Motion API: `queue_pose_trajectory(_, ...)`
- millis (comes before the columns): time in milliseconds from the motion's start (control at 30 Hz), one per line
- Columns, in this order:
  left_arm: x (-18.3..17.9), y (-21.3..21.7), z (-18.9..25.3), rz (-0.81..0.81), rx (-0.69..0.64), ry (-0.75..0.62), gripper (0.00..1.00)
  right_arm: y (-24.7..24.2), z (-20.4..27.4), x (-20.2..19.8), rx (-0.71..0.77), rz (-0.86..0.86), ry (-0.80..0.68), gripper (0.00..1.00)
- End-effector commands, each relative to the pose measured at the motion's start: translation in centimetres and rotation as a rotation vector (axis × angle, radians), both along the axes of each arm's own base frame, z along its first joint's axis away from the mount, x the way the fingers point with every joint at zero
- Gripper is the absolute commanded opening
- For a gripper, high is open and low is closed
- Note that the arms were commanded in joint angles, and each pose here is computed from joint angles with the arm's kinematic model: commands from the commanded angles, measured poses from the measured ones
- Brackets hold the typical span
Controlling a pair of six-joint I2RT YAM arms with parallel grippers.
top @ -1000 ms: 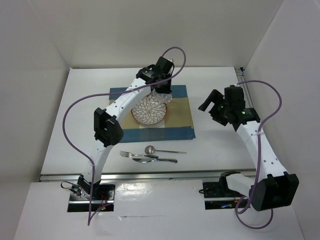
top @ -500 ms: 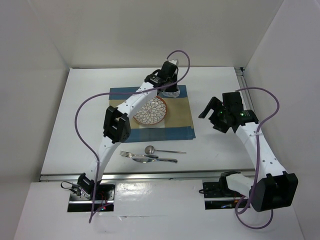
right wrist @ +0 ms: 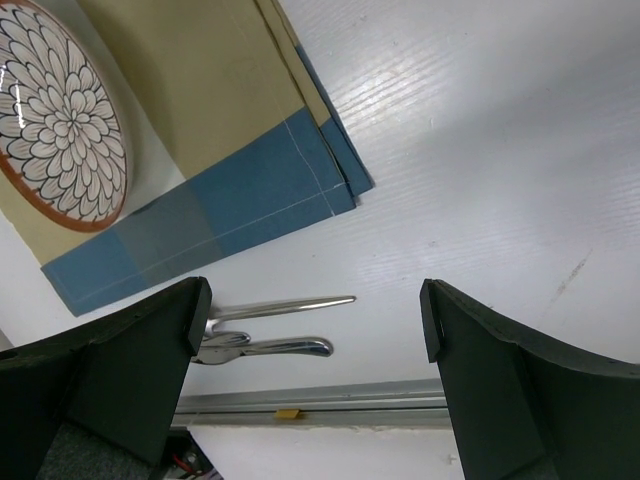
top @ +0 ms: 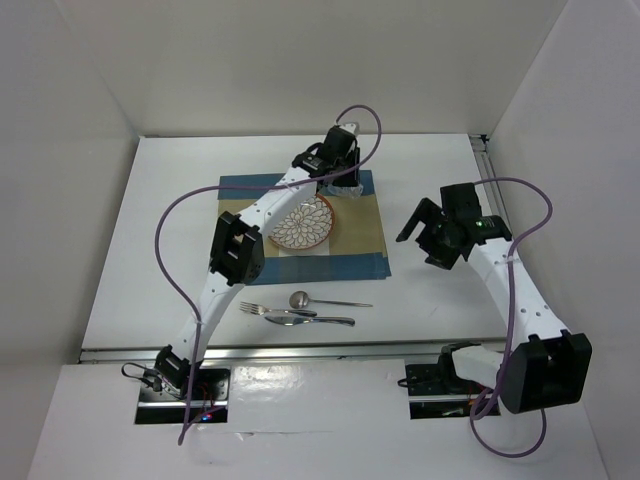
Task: Set the dinner table for one person
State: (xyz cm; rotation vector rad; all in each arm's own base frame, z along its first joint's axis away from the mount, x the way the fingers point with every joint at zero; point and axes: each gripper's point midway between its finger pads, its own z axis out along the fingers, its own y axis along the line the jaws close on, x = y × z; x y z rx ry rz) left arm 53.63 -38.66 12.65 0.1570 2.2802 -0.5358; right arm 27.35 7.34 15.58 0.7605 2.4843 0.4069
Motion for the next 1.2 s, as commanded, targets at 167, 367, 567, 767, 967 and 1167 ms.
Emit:
queue_pose_trajectory(167, 1.7, -1.9, 4.7, -0.041, -0.121, -0.128, 0.71, -0.5, 0.4, -0.4, -0.014, -0.016, 0.005, 0.99)
queue_pose_trajectory(367, 1.0, -1.7, 10.7, -0.052, -0.181, -0.208, 0.81, -1.0, 0.9, -1.1, -0.028, -0.028, -0.025, 0.99)
queue_pose_trajectory(567, -2.6, 1.3, 18.9, -0.044, -0.192, -0.273, 0.84, -0.7, 1.0, -1.7, -0.043, 0.056, -0.031, 0.99)
queue_pose_trajectory(767, -9.4, 8.2, 18.2, 0.056, -0.069, -0.159, 0.98, 4.1, 0.9, -1.3, -0.134, 0.306, -0.035, 1.00)
queue_pose_trajectory(967, -19.6, 21.4, 12.3, 0.354, 0.140, 0.011, 0.98, 13.3, -2.3, -3.8, -0.318, 0.673, -0.029, 0.86)
queue_pose_trajectory(1167, -27.1, 30.3, 8.0, 0.535, 0.190, 0.111, 0.95, 19.4, -5.9, -5.8, -0.453, 0.968, -0.066, 0.59)
